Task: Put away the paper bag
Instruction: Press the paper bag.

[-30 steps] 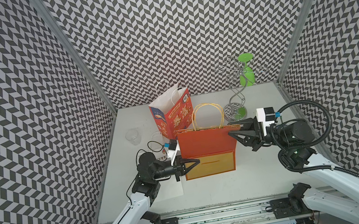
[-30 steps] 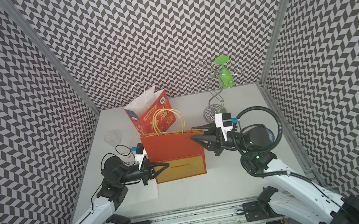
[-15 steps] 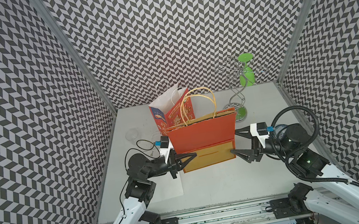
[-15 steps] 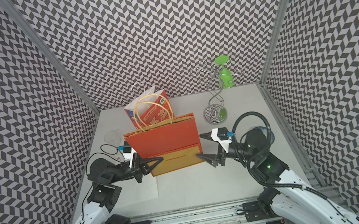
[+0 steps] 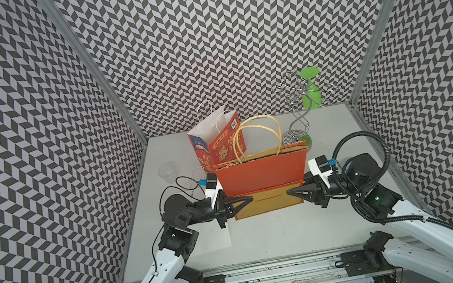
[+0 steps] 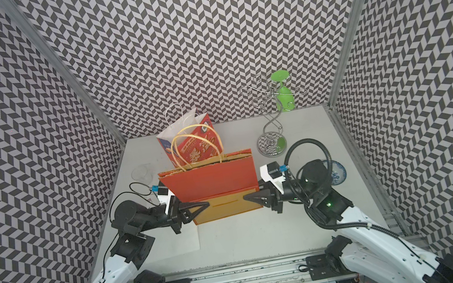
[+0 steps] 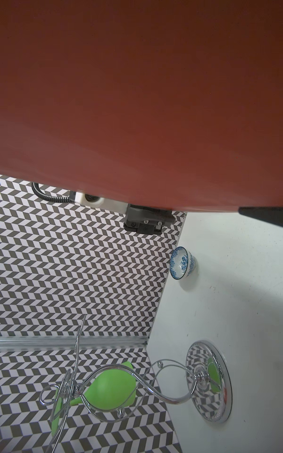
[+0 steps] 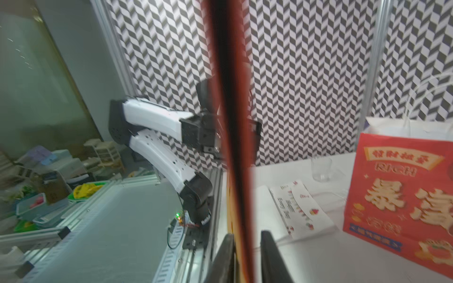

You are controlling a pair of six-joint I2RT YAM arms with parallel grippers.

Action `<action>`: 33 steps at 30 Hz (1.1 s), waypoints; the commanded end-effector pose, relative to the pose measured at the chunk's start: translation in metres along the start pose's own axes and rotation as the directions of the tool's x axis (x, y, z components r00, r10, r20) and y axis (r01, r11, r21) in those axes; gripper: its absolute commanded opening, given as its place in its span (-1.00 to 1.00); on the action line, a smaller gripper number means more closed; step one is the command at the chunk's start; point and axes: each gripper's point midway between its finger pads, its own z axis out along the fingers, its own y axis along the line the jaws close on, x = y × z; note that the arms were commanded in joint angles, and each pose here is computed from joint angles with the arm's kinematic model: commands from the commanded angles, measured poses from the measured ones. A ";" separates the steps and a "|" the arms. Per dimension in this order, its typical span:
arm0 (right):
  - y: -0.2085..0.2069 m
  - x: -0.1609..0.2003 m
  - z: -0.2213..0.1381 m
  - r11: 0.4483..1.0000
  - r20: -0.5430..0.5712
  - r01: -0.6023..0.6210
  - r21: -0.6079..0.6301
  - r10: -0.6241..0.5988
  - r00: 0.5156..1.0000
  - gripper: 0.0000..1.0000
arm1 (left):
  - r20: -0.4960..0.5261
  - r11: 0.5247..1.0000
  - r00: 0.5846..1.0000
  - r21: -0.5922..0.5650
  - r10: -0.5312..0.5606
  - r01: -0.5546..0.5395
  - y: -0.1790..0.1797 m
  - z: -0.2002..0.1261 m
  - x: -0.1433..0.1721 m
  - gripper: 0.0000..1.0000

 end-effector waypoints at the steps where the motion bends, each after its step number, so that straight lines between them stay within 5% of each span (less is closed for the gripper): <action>1: 0.014 -0.027 0.000 0.995 0.063 0.088 -0.055 -0.085 0.994 -0.95 | 0.006 0.999 1.000 0.019 0.030 -0.030 -0.006 0.001 -0.007 -1.00; 3: 0.015 -0.027 -0.001 0.994 0.063 0.094 -0.053 -0.091 0.994 -1.00 | 0.011 1.000 0.999 -0.009 0.030 -0.030 -0.002 0.001 -0.010 -0.94; 8: 0.017 -0.020 -0.004 0.995 0.056 0.086 -0.043 -0.083 0.995 -1.00 | 0.070 0.990 0.989 -0.047 0.133 -0.130 -0.008 -0.003 -0.032 -0.18; 10: 0.015 -0.014 -0.004 0.997 0.037 0.078 -0.029 -0.077 0.996 -1.00 | 0.093 0.985 0.982 -0.049 0.167 -0.163 -0.014 -0.004 -0.043 -0.10; 13: 0.010 -0.007 -0.004 0.998 0.014 0.060 -0.005 -0.060 0.998 -1.00 | 0.123 0.977 0.969 -0.043 0.215 -0.211 -0.023 -0.005 -0.060 -0.32; 16: 0.013 -0.004 -0.004 0.999 0.003 0.043 -0.030 -0.043 0.999 -1.00 | 0.131 0.973 0.965 -0.058 0.229 -0.223 -0.022 -0.004 -0.069 -1.00; 21: 0.015 0.000 -0.005 0.999 -0.012 0.038 -0.034 -0.038 0.999 -1.00 | 0.138 0.973 0.963 -0.033 0.229 -0.227 -0.027 -0.004 -0.071 -1.00; 24: 0.014 0.002 -0.005 0.999 -0.015 0.037 -0.025 -0.037 0.999 -1.00 | 0.145 0.972 0.962 -0.042 0.233 -0.230 -0.028 -0.005 -0.074 -0.47; 26: 0.013 0.005 -0.005 0.999 -0.022 0.032 -0.022 -0.033 0.999 -1.00 | 0.154 0.972 0.960 -0.064 0.234 -0.226 -0.026 -0.005 -0.078 -0.42; 31: 0.008 0.022 -0.005 1.000 -0.063 -0.006 -0.008 0.005 0.998 -1.00 | 0.178 0.965 0.949 -0.081 0.261 -0.250 -0.032 -0.008 -0.092 -1.00; 33: 0.008 0.028 -0.005 1.000 -0.074 -0.019 -0.012 0.018 0.997 -1.00 | 0.182 0.964 0.947 -0.087 0.263 -0.251 -0.032 -0.008 -0.096 -1.00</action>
